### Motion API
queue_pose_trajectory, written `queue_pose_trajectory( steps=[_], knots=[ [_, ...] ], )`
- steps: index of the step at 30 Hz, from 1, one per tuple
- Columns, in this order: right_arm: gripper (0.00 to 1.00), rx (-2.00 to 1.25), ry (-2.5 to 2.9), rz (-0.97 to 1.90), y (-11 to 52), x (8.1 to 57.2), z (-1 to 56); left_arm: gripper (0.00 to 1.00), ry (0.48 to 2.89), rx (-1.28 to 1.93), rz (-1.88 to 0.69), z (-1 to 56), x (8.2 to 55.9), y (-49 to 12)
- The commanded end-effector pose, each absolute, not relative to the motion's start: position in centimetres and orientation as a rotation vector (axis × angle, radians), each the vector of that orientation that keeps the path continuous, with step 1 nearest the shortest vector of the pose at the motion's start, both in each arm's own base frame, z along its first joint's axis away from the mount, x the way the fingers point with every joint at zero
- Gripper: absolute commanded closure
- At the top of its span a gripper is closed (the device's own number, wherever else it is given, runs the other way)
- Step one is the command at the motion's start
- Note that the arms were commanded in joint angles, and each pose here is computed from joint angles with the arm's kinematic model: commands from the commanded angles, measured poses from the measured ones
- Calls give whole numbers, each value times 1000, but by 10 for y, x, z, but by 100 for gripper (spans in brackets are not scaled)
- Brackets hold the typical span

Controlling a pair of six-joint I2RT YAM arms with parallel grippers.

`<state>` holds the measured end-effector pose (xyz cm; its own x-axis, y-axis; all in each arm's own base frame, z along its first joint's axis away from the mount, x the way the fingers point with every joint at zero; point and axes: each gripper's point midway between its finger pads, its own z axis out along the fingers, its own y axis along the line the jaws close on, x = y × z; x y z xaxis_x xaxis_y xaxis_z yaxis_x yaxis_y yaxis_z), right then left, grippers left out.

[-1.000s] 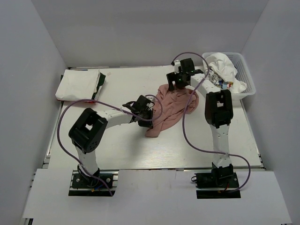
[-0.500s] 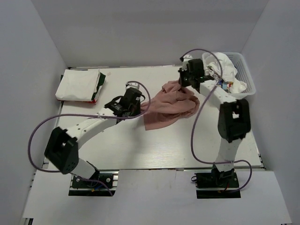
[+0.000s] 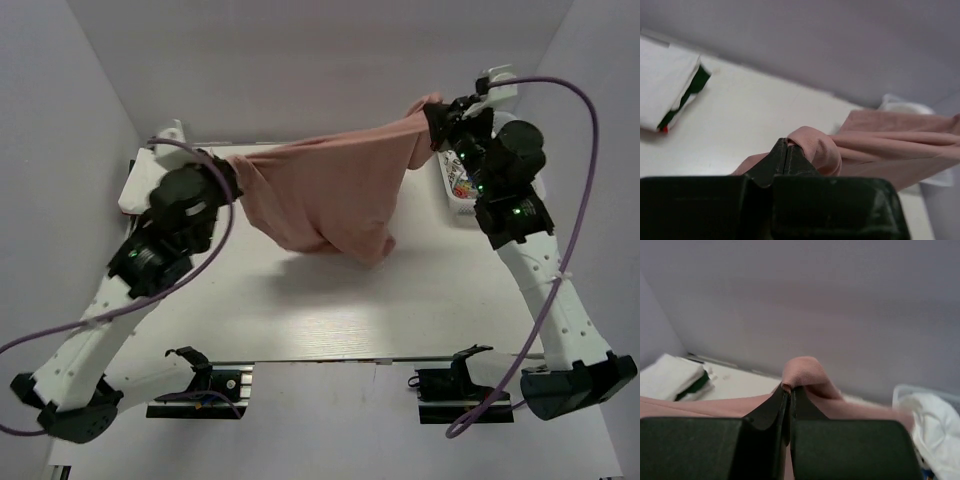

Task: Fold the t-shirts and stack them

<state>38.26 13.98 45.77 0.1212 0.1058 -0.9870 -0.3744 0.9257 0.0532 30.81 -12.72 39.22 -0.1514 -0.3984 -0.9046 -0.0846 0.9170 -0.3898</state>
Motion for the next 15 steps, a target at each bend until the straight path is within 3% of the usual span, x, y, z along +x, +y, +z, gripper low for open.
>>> queue_pose_trajectory(
  steps=[1,9,15],
  knots=[
    [100,-191,1144,329,112,330,571,100,1473,-380,-274,481,271,-77],
    [100,-311,881,397,101,205,696,100,1127,-150,-553,617,168,-48],
    [100,-315,833,425,96,173,707,100,945,-88,-584,684,120,-25]
  ],
)
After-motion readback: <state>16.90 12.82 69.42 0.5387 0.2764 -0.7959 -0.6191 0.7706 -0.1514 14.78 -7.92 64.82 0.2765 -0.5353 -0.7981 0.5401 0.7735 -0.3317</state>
